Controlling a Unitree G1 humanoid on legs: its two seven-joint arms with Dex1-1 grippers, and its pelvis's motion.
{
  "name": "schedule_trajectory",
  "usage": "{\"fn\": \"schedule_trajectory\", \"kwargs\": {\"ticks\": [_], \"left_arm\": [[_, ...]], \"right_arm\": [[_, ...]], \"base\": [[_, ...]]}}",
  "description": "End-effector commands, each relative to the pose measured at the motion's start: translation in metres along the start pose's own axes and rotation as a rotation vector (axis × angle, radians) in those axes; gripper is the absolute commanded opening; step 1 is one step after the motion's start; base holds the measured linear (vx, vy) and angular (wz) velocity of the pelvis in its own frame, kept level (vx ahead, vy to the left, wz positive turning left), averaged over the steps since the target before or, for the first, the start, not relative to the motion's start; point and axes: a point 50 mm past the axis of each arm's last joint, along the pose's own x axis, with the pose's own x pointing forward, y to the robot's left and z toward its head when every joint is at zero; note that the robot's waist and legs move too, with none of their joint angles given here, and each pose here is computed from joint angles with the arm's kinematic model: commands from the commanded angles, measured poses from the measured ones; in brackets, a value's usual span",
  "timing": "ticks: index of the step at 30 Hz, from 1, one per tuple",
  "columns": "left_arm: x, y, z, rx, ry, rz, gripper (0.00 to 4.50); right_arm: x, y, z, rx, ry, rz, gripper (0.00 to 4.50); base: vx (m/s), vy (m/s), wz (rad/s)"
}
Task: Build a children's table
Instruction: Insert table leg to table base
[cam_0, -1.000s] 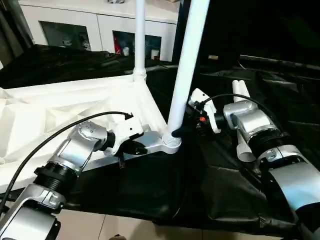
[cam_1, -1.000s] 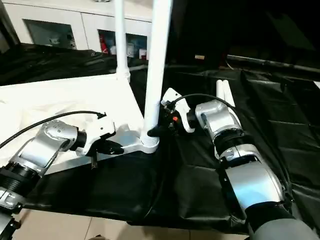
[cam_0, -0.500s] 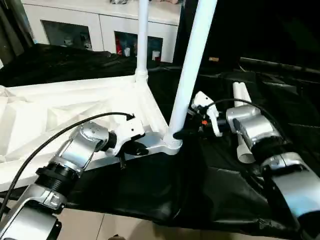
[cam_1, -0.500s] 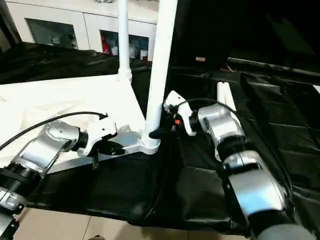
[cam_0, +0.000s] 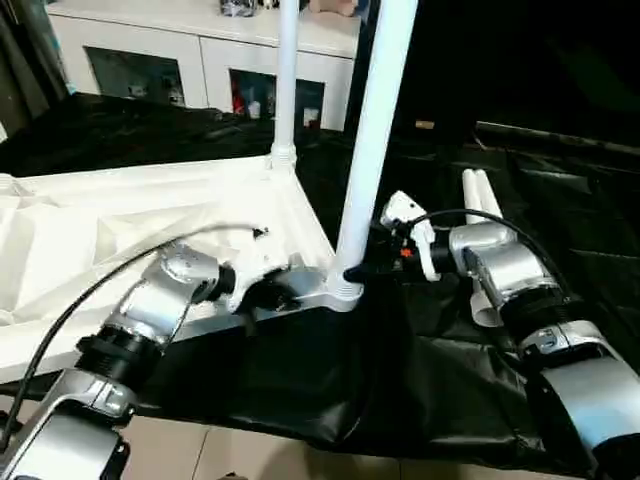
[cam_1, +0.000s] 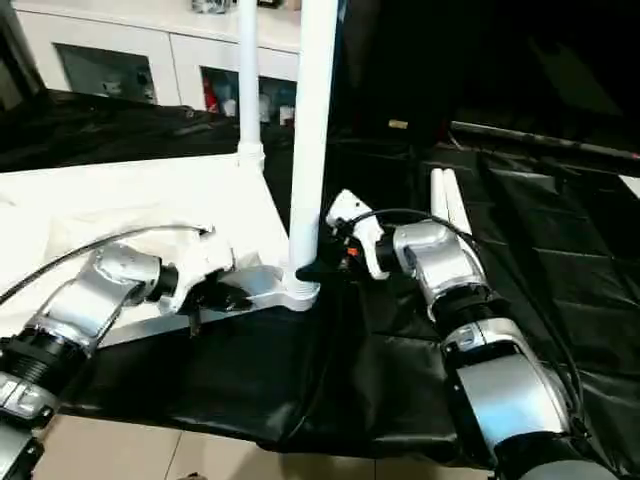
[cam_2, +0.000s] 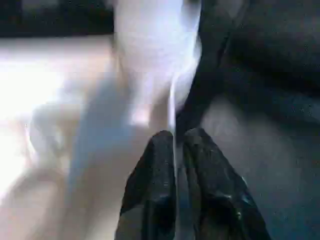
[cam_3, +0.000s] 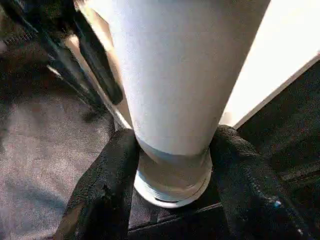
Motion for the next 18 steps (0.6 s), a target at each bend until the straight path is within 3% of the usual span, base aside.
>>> {"fn": "schedule_trajectory", "kwargs": {"ticks": [1, 4, 5, 9, 18], "left_arm": [[-0.008, 0.002, 0.032, 0.039, -0.147, -0.034, 0.86], [-0.012, 0.003, 0.038, 0.029, -0.204, -0.045, 1.10], [-0.021, 0.002, 0.049, 0.004, -0.297, -0.085, 1.21], [-0.034, 0.003, 0.071, -0.025, -0.480, -0.148, 1.45], [-0.028, 0.019, 0.089, -0.016, -0.560, 0.013, 2.27]], "right_arm": [[0.010, 0.012, -0.052, 0.143, 0.185, 0.020, 1.93], [0.009, 0.012, -0.052, 0.142, 0.182, 0.017, 1.93], [0.010, 0.011, -0.050, 0.141, 0.177, 0.013, 1.93], [0.010, 0.011, -0.049, 0.141, 0.170, 0.010, 1.93], [0.011, 0.011, -0.048, 0.142, 0.161, 0.008, 1.93]], "base": [[0.000, 0.000, 0.00], [0.000, 0.000, 0.00], [0.000, 0.000, 0.00], [0.000, 0.000, 0.00], [0.000, 0.000, 0.00]]}}
